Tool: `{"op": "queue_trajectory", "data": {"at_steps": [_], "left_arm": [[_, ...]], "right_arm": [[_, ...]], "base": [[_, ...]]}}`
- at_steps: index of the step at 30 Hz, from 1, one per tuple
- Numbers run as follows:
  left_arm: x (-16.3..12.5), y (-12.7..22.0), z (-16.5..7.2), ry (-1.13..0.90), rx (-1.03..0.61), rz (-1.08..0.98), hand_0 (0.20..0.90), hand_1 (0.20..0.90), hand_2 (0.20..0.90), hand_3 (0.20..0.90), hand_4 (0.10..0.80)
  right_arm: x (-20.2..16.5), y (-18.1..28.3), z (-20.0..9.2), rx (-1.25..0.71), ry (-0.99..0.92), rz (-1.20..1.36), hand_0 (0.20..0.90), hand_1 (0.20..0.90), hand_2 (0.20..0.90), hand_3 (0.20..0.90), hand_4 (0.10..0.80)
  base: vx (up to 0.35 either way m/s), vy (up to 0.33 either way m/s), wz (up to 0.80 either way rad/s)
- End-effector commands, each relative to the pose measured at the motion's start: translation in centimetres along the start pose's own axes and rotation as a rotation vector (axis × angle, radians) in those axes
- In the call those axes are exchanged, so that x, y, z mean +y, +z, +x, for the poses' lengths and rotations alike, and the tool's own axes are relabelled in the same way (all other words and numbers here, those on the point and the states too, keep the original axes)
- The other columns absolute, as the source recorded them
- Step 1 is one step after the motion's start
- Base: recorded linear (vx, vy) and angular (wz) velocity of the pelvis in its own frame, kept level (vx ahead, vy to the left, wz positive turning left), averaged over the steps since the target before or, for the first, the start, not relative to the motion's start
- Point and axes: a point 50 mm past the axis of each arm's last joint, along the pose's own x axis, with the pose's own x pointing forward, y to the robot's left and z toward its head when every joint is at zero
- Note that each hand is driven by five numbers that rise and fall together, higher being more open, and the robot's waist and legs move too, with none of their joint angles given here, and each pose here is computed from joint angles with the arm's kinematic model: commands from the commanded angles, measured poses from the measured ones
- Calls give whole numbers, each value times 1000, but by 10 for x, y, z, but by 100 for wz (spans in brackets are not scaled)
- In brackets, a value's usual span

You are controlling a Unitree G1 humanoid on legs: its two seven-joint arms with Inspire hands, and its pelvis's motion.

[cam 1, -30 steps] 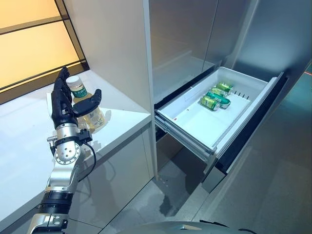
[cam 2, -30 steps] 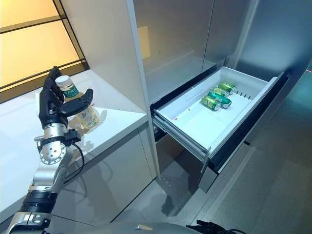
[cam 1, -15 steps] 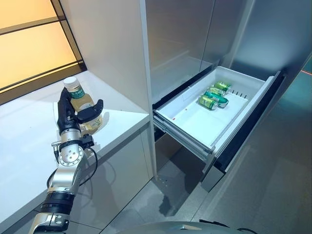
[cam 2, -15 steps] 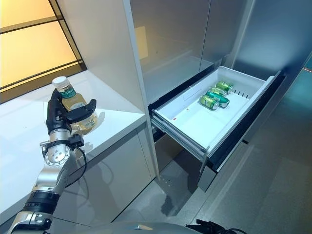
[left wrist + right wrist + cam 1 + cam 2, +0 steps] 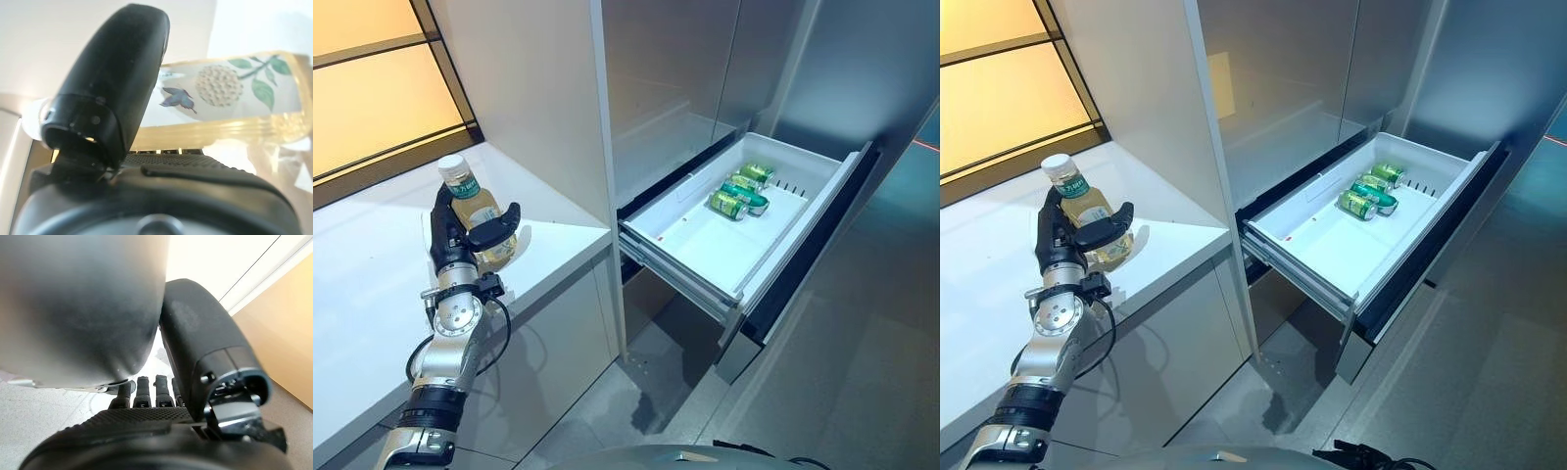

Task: Put drinks into fridge and close the fridge

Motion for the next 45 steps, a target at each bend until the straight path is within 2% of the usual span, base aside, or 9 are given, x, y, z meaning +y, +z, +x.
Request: {"op": "queue_trajectory", "data": {"at_steps": [1, 25, 26, 27, 28, 29, 30, 31, 45], "left_arm": [[-6, 68, 20, 24, -364, -170, 900, 900, 900, 900, 800], [-5, 76, 20, 26, -402, -109, 900, 900, 900, 900, 800], [-5, 76, 20, 26, -402, -101, 855, 855, 855, 848, 748], [-5, 76, 20, 25, -405, -98, 778, 778, 778, 757, 657], [-5, 77, 21, 23, -406, -95, 507, 507, 507, 442, 342], [-6, 78, 21, 22, -407, -90, 488, 488, 488, 420, 320], [-6, 78, 21, 20, -411, -88, 418, 418, 418, 337, 237], [-6, 79, 21, 17, -414, -88, 300, 300, 300, 200, 100], [-14, 115, 14, -79, -584, -196, 300, 300, 300, 200, 100]], "right_arm": [[1, -4, 0, 32, 18, -36, 900, 900, 900, 900, 800], [3, -2, 1, 27, 19, -44, 900, 900, 900, 900, 800], [2, -2, 0, 28, 20, -44, 900, 900, 900, 900, 800], [2, -2, 0, 28, 19, -43, 900, 900, 900, 900, 800], [2, -2, 0, 27, 19, -43, 900, 900, 900, 900, 800], [2, -2, 1, 27, 19, -42, 900, 900, 900, 900, 800], [2, -1, 1, 26, 19, -43, 900, 900, 900, 900, 800], [2, -1, 1, 26, 19, -42, 900, 900, 900, 900, 800], [5, -2, 1, 11, 22, -16, 900, 900, 900, 900, 800]], "base": [[0, 0, 0], [0, 0, 0], [0, 0, 0], [0, 0, 0], [0, 0, 0], [0, 0, 0], [0, 0, 0], [0, 0, 0], [-1, -1, 0]]}}
